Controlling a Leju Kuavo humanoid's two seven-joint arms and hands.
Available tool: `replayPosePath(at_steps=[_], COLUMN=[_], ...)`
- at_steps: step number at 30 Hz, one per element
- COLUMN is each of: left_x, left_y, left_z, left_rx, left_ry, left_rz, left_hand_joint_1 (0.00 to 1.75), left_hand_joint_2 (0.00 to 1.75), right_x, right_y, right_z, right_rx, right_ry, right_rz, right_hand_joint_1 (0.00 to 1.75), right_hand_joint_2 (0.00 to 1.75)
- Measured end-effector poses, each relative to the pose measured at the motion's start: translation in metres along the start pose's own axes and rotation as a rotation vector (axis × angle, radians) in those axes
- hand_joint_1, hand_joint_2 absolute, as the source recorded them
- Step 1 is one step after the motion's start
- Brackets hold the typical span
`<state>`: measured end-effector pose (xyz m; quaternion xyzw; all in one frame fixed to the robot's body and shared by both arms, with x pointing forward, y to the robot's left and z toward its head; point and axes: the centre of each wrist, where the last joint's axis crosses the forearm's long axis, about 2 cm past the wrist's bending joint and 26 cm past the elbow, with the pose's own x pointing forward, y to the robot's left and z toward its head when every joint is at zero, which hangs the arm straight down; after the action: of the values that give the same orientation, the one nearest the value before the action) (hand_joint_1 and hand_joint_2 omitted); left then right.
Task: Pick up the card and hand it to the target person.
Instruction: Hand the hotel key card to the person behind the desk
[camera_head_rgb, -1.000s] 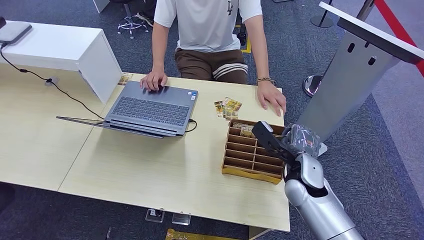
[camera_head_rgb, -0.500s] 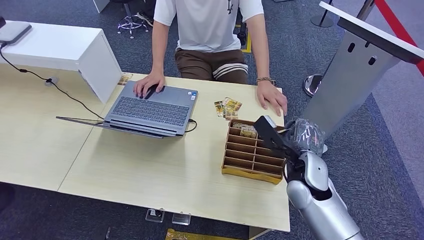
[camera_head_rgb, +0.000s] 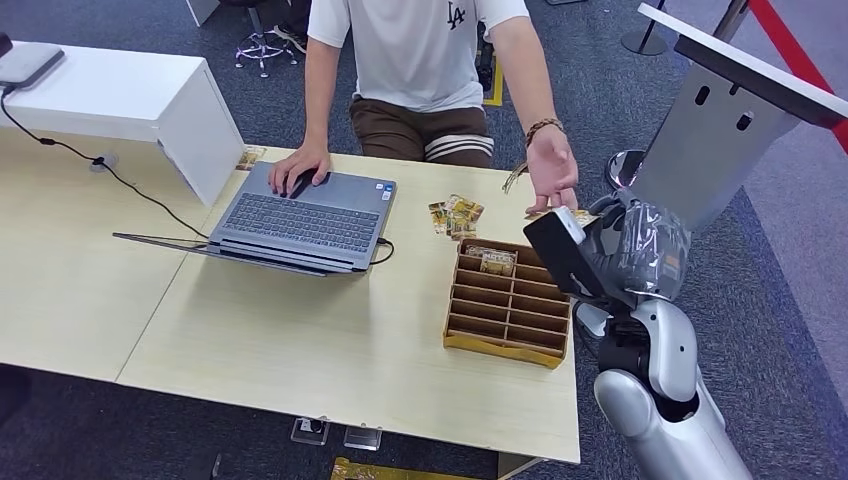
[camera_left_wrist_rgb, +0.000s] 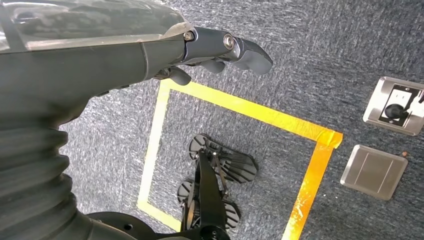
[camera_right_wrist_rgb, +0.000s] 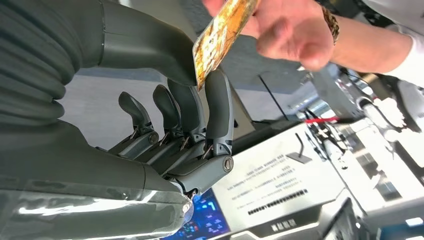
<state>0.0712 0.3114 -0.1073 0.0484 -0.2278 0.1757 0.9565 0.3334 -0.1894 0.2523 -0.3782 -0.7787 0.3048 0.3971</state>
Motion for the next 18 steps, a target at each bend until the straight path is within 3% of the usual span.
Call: replayPosePath(at_steps=[8,16,18], left_x=[0.002,0.001,0.001], left_y=[-0.005,-0.008,-0.008], left_z=[0.000,0.000,0.000], left_rx=[-0.007,-0.013,-0.014], left_ry=[0.001,-0.017,-0.018], left_rz=[0.002,0.004,0.003], left_hand_joint_1=[0.00,0.00,0.00], left_hand_joint_2=[1.75,1.75,1.75], right_x=[-0.002,-0.007,-0.008], right_y=[0.010,0.030,0.032], right_z=[-0.003,-0.008,-0.009], right_rx=[-0.094,-0.095,-0.085], right_ry=[-0.063,-0.040,-0.027], right_rz=[-0.031,0.000,0.005], right_hand_joint_1=[1.41,1.41,0.71], right_hand_joint_2=[1.75,1.75,1.75])
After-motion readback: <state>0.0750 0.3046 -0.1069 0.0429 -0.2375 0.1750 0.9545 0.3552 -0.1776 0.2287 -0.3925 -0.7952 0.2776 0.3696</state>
